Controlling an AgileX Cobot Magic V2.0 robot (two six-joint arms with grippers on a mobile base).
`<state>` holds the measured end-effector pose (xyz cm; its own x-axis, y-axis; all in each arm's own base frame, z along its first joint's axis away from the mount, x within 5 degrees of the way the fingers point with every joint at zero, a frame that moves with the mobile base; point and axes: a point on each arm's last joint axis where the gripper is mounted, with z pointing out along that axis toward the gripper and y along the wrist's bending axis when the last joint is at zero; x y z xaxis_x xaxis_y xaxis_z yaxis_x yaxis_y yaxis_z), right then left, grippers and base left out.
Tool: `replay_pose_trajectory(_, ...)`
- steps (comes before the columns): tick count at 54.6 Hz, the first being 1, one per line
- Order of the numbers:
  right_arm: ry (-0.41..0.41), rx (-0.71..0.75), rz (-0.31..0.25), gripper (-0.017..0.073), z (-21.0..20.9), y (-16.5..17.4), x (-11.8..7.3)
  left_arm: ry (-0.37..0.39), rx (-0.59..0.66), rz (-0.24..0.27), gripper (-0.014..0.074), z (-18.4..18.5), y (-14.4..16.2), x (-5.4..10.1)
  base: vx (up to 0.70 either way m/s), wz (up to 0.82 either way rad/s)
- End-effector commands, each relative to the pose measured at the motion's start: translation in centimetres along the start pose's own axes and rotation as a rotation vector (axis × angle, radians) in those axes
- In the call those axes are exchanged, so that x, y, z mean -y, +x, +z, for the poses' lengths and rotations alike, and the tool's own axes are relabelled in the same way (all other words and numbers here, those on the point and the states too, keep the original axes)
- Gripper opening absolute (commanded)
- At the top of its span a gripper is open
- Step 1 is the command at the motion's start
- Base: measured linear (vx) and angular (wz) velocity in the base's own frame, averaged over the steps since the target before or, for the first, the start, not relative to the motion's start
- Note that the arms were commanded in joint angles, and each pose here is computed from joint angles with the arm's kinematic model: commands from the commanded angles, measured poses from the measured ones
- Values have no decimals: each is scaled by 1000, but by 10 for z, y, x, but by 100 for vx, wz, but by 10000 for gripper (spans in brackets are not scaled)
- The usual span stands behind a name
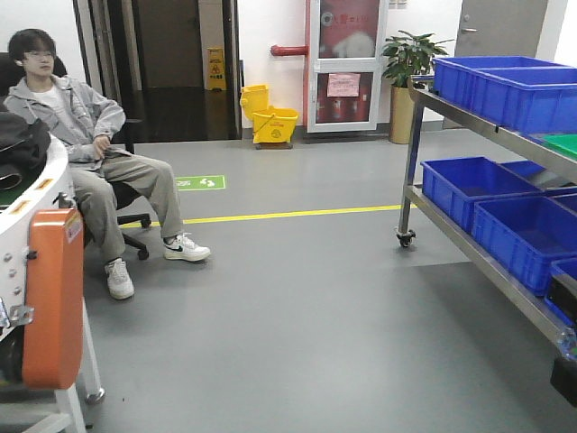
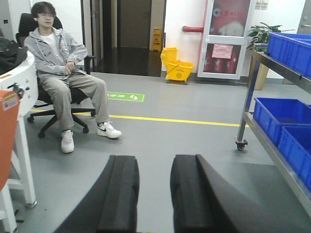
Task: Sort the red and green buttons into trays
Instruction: 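Drive the base up to the table with green and red trays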
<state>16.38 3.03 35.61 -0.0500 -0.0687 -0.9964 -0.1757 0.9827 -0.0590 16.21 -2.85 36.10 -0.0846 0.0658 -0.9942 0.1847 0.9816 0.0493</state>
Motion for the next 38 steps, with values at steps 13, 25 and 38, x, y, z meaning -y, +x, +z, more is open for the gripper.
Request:
replay_pose_trajectory(13, -32, 96, -11, -9, -4, -19, -2, -12, 132, -19, -6, -4, -22, -1, 49, -4)
replay_pose_trajectory(25, -31, 95, -10, -9, -4, -19, -2, -13, 133, -19, -6, -4, -22, -1, 50, 1)
replay_pose_trajectory(38, -30, 93, -10, -9, -4, -18, -2, -12, 132, -19, -6, -4, -22, -1, 52, 7)
